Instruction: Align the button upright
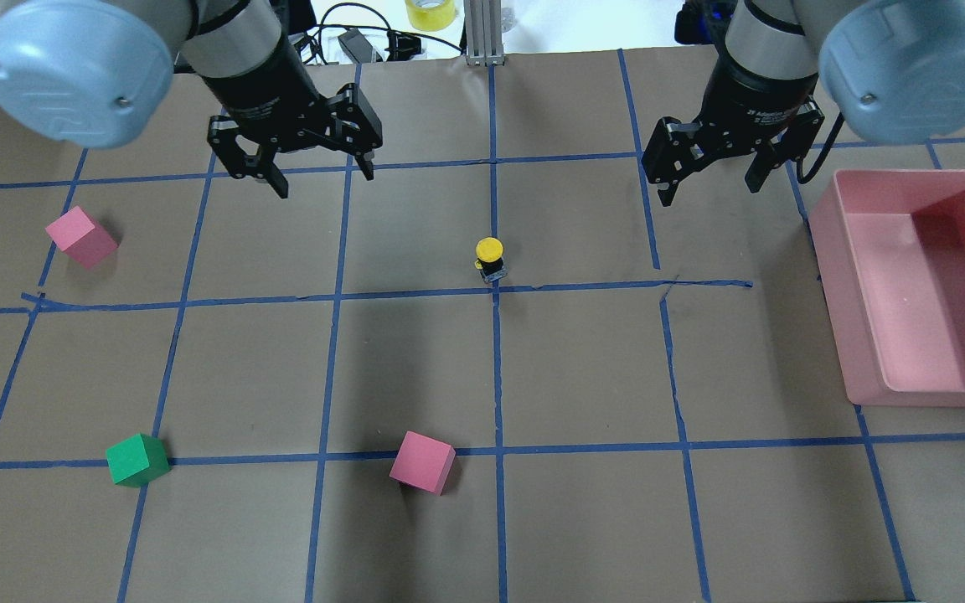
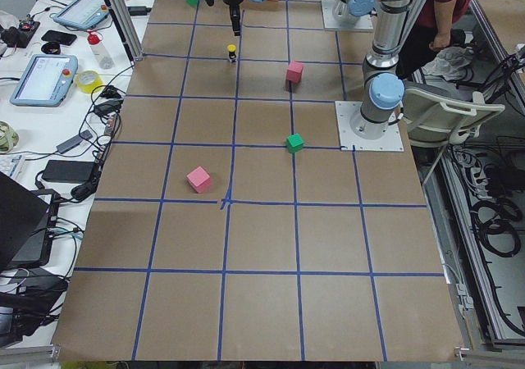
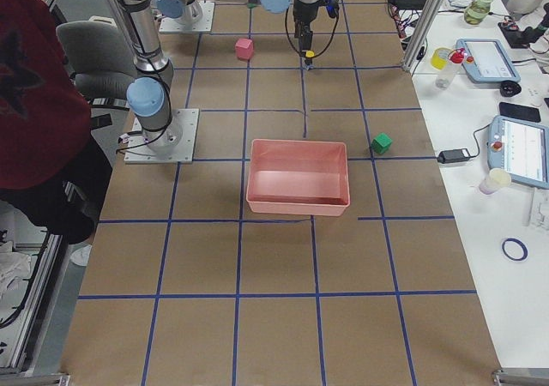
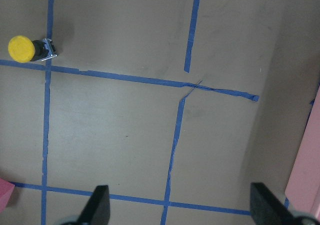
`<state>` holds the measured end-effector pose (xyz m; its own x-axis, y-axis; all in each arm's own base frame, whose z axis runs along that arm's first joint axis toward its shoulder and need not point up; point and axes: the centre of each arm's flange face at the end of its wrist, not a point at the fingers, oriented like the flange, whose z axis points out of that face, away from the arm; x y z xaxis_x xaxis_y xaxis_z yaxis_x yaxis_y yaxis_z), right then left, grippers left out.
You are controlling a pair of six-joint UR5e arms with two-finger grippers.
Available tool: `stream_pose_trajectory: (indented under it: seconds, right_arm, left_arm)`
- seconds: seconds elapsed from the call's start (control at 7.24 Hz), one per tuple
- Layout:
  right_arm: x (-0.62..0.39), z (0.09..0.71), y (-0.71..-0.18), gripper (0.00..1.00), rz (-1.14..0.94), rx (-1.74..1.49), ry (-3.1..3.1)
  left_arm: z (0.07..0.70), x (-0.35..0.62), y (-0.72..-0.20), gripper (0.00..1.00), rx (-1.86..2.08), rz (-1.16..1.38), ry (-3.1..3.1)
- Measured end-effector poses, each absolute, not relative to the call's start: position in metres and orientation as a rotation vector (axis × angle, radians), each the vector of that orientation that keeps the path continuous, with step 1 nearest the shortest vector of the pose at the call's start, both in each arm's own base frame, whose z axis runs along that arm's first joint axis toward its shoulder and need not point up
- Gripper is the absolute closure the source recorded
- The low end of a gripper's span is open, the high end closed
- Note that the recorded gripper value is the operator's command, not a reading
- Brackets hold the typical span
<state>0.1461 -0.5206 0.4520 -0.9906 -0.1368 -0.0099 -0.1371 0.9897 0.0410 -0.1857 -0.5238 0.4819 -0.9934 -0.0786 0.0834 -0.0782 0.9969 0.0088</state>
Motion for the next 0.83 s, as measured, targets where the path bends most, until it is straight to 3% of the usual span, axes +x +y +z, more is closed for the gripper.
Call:
stream_pose_trajectory:
  seconds: [0.28, 0.83]
  right_arm:
    - [0.145, 0.451, -0.521, 0.00, 0.066, -0.221, 3.127]
    - [0.145, 0.451, -0.522, 0.00, 0.060, -0.250, 3.122]
  left_arm:
    - [0.498, -0.175, -0.487, 0.00, 0.071, 0.030, -3.091]
    - [0.497, -0.140, -0.475, 0.00, 0.019, 0.060, -3.101]
